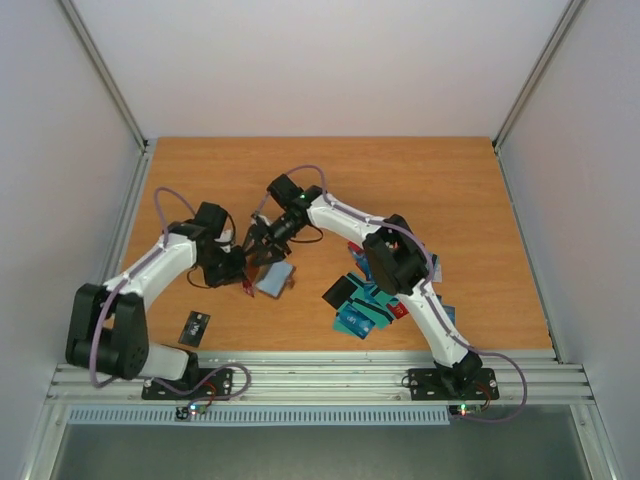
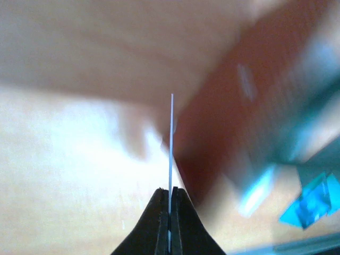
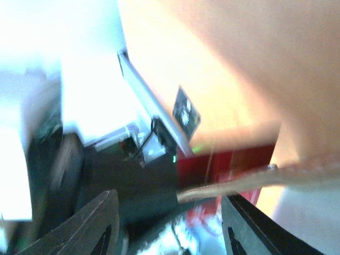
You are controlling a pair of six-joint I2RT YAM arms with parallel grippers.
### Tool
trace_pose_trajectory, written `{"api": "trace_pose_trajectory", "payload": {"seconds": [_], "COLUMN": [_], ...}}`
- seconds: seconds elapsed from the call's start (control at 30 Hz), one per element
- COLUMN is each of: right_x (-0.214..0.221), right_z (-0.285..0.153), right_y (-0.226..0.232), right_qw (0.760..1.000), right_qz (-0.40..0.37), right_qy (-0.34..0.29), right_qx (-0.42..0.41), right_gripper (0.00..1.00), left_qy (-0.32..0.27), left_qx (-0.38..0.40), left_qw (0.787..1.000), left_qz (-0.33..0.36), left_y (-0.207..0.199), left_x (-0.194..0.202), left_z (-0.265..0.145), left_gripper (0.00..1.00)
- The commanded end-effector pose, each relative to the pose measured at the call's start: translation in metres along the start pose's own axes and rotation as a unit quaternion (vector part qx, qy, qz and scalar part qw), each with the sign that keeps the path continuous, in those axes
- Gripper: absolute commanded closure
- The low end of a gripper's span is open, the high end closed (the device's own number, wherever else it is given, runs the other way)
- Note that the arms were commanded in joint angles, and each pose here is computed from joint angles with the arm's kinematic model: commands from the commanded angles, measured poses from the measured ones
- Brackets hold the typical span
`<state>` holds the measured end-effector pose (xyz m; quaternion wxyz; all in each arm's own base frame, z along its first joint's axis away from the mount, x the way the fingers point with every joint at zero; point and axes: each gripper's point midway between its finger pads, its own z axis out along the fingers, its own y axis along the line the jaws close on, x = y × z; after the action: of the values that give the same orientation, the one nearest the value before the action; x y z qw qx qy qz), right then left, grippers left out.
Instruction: Put the credit cards into the card holder
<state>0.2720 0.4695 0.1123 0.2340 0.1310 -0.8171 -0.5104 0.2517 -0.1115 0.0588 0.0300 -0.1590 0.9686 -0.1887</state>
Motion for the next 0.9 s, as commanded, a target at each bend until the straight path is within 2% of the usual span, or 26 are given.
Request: {"api": "trace_pose_trajectory", "payload": {"seconds": [0.0, 0.17, 0.33, 0.47, 0.6, 0.87], "right_x": [-0.065, -0.074, -0.081, -0.083, -0.082, -0.080], "right_z": [-0.010, -0.004, 0.001, 0.003, 0.002, -0.002], "right_y": [-0.023, -0.028, -0.033, -0.037, -0.030, -0.021], "right_qw": [0.996, 0.997, 0.997, 0.997, 0.998, 0.998], "right_qz": [-0.017, -0.011, -0.007, -0.003, -0.012, -0.016], "right_qy": [-0.084, -0.074, -0.069, -0.066, -0.064, -0.064], "right_qx": [0.037, 0.036, 0.033, 0.031, 0.024, 0.018], "right_gripper": [0.46, 0.45, 0.45, 0.45, 0.45, 0.44], "left_qy": [0.087, 0.060, 0.005, -0.021, -0.057, -0.064], "left_qx": [0.026, 0.011, 0.028, 0.034, 0.023, 0.012], "left_qw": [0.995, 0.997, 0.996, 0.993, 0.991, 0.992], "left_qz": [0.044, 0.043, 0.083, 0.110, 0.115, 0.109], "left_y": [-0.020, -0.018, -0.026, -0.034, -0.039, -0.042], "left_x": [0.066, 0.074, 0.066, 0.046, 0.010, -0.050], "left_z": [-0.044, -0.083, -0.104, -0.095, -0.073, -0.035], "left_gripper": [0.99, 0.99, 1.00, 1.00, 1.00, 1.00]}}
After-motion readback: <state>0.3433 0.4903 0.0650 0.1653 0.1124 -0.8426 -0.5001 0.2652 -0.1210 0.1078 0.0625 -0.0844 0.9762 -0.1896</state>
